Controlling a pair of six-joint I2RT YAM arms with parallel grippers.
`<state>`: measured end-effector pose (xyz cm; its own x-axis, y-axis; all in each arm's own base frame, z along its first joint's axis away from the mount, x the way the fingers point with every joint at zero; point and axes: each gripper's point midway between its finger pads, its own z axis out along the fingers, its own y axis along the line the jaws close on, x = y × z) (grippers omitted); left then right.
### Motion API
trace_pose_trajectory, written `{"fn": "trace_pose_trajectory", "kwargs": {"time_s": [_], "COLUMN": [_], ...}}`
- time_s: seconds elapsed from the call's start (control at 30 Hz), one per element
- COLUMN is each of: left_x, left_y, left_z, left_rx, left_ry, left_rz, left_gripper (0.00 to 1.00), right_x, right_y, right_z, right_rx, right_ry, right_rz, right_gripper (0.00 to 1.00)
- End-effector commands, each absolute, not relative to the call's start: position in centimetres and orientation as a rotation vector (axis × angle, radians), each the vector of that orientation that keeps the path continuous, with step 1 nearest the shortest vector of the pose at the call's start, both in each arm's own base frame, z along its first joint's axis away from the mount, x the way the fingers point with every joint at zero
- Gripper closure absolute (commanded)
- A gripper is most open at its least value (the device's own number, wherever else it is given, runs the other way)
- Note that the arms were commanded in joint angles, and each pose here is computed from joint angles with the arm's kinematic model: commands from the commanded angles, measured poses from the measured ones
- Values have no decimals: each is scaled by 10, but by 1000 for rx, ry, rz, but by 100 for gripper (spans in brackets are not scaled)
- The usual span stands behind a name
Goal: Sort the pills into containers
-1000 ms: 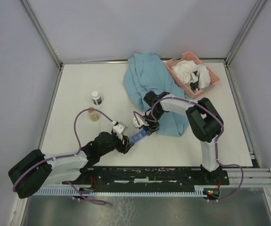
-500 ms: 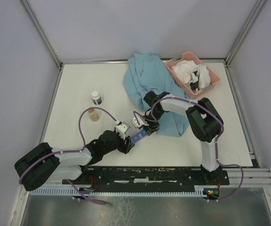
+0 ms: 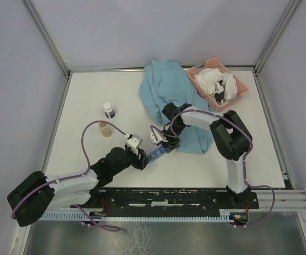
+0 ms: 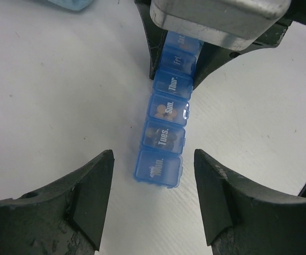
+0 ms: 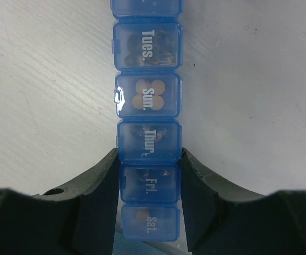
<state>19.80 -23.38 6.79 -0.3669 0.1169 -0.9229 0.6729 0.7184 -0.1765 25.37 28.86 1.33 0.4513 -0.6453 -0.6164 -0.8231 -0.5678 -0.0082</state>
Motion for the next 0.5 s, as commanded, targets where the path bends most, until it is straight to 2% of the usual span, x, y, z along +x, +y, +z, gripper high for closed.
{"fn": "trace_pose_trajectory", "kwargs": {"time_s": [0.0,0.47], "left_x": [191,203], "left_y": [-244,-243], "left_z": [67,51], "left_rx": [665,655], "left_ry": [1883,1948], "left_rz": [-721,-642], "left_gripper": [29,32], "right_x": [256,256], "right_y": [281,281], "right_z": [4,4], "right_rx": [-2432,-2434], "right_ry": [1289,1286], "right_rz": [791,789], "right_gripper": [63,63]}}
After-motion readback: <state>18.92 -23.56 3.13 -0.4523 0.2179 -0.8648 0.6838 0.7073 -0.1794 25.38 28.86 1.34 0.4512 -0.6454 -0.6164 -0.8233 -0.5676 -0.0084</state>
